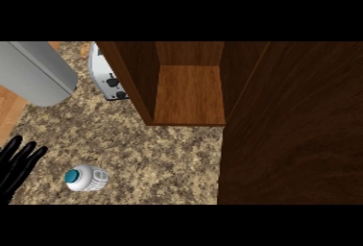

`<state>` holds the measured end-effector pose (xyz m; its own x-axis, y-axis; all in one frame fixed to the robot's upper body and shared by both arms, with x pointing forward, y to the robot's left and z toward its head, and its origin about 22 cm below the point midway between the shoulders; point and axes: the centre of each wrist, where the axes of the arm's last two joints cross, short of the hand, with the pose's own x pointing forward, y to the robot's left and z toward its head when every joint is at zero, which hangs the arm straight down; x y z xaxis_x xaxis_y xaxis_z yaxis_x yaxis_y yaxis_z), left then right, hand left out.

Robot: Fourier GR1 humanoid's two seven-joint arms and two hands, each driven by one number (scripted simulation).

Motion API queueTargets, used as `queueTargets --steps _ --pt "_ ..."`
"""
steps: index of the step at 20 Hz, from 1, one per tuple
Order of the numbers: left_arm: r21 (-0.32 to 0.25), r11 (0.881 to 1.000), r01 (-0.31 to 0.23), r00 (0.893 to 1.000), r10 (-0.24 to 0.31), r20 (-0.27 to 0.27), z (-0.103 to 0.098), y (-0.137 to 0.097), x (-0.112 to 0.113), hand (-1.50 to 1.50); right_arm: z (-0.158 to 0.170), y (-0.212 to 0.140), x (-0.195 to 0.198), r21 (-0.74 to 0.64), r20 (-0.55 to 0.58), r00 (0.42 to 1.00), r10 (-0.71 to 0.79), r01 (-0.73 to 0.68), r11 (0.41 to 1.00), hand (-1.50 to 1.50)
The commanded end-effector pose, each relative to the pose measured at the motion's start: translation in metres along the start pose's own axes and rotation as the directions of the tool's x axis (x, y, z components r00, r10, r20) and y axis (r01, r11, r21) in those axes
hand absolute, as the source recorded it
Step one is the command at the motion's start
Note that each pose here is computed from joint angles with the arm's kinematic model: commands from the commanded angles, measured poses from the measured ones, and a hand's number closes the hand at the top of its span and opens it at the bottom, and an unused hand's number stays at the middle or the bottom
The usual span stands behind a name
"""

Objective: Pick up the bottled water, place it into the cabinet and close the cabinet

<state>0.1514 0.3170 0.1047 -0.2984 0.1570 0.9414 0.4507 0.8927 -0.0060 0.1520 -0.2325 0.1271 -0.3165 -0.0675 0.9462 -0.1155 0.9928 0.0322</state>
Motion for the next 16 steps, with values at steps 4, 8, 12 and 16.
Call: queueTargets --steps 4,8,12,16 --pt "-0.025 0.999 -0.039 0.998 0.037 -0.055 0.057 0.015 0.038 -1.50 0.038 0.004 0.024 -0.002 -0.050 0.998 -0.031 0.031 1.000 -1.50" --pt "0.014 1.000 -0.015 0.997 0.016 -0.072 0.061 0.031 0.020 -1.50 0.052 0.003 0.051 0.011 -0.025 0.999 -0.038 0.039 0.999 -1.50" --pt "0.008 1.000 0.007 0.994 -0.006 -0.112 0.079 0.036 0.028 -1.50 0.061 0.012 0.036 0.000 -0.036 0.999 -0.037 0.037 0.999 -1.50" --pt "0.067 0.998 0.015 0.994 -0.008 -0.110 0.077 0.042 -0.009 -1.50 0.065 0.017 0.043 0.002 -0.043 0.999 -0.011 0.011 1.000 -1.50"
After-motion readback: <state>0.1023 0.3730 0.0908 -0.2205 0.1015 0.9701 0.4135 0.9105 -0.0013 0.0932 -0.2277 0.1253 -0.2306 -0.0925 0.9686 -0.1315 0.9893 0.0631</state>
